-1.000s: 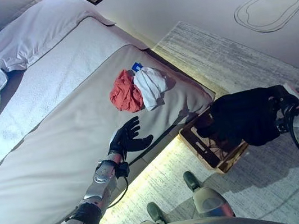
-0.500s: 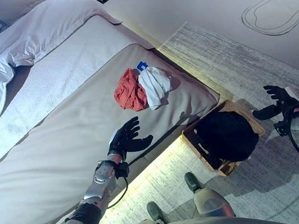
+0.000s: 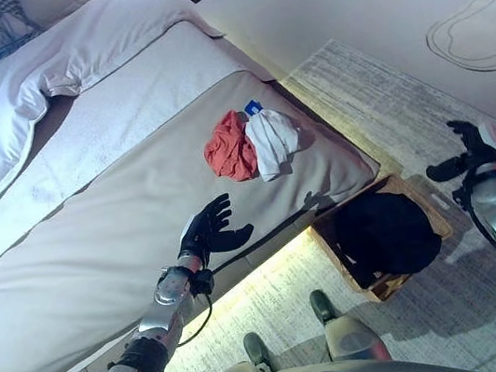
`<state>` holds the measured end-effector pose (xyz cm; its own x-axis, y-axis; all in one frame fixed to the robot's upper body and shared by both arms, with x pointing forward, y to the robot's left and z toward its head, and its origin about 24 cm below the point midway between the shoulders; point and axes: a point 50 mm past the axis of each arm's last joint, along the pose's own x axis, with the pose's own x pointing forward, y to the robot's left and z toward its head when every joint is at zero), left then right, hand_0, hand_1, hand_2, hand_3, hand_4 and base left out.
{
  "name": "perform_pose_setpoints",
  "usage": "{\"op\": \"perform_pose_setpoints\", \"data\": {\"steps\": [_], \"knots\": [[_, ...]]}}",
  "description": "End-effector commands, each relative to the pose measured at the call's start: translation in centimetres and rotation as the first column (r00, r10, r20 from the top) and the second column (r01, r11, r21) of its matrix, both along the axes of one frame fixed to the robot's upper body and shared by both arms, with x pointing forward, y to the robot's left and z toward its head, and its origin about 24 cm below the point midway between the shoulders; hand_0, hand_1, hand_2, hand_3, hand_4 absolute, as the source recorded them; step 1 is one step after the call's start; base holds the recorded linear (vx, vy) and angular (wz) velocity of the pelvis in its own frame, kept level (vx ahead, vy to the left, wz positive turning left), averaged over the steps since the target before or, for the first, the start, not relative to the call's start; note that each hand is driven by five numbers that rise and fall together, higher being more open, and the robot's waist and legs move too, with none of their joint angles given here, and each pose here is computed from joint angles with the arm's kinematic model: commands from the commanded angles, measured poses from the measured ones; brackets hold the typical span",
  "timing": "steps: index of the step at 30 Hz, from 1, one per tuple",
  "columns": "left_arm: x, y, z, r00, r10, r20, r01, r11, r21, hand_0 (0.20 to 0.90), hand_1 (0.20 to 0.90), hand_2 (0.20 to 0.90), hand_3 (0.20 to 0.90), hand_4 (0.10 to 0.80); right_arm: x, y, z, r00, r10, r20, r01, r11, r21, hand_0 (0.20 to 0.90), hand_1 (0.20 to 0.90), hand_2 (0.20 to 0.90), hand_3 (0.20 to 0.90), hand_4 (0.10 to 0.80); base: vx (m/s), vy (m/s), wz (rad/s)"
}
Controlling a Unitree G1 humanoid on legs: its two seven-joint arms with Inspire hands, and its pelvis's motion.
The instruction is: Pick up the clothes from the bed and place them into the basket
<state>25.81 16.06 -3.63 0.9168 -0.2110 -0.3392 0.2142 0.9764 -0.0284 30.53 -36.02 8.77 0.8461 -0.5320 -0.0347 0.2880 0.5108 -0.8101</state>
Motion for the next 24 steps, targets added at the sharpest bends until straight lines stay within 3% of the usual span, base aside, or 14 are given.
{"op": "perform_pose_setpoints", "data": {"steps": [1, 6, 12, 16, 24], "knots": [[0.9, 1.2, 2.1, 0.99, -0.005, 0.14, 0.004, 1.0, 0.008, 0.9, 0.9, 0.9, 0.9, 0.8, 3.2, 1.1, 7.6, 0.974, 0.084, 0.21, -0.048, 0.984, -0.169, 0.9, 0.9, 0.9, 0.9, 0.8, 0.129, -0.004, 0.23], [0.3, 1.4, 2.5, 0.983, -0.075, 0.169, 0.07, 0.997, 0.035, 0.9, 0.9, 0.9, 0.9, 0.8, 4.3, 1.5, 10.0, 0.968, 0.115, 0.223, -0.066, 0.974, -0.216, 0.9, 0.9, 0.9, 0.9, 0.8, 0.078, -0.011, 0.33], [1.2, 0.8, 4.9, 0.943, -0.129, 0.305, 0.138, 0.99, -0.005, 0.9, 0.9, 0.9, 0.9, 0.8, 5.4, 1.2, 16.1, 0.946, 0.139, 0.292, -0.052, 0.957, -0.286, 0.9, 0.9, 0.9, 0.9, 0.8, -0.08, -0.011, 0.37], [1.6, 0.6, 7.2, 0.896, -0.116, 0.428, 0.147, 0.988, -0.041, 0.9, 0.9, 0.9, 0.9, 0.8, 5.6, 1.3, 19.6, 0.926, 0.126, 0.356, -0.019, 0.958, -0.287, 0.9, 0.9, 0.9, 0.9, 0.8, -0.151, -0.057, 0.3], [1.3, 0.4, 9.9, 0.842, -0.079, 0.533, 0.146, 0.986, -0.085, 0.9, 0.9, 0.9, 0.9, 0.8, 5.7, 1.3, 22.0, 0.927, 0.083, 0.366, 0.037, 0.95, -0.309, 0.9, 0.9, 0.9, 0.9, 0.8, -0.041, -0.065, 0.26]]}}
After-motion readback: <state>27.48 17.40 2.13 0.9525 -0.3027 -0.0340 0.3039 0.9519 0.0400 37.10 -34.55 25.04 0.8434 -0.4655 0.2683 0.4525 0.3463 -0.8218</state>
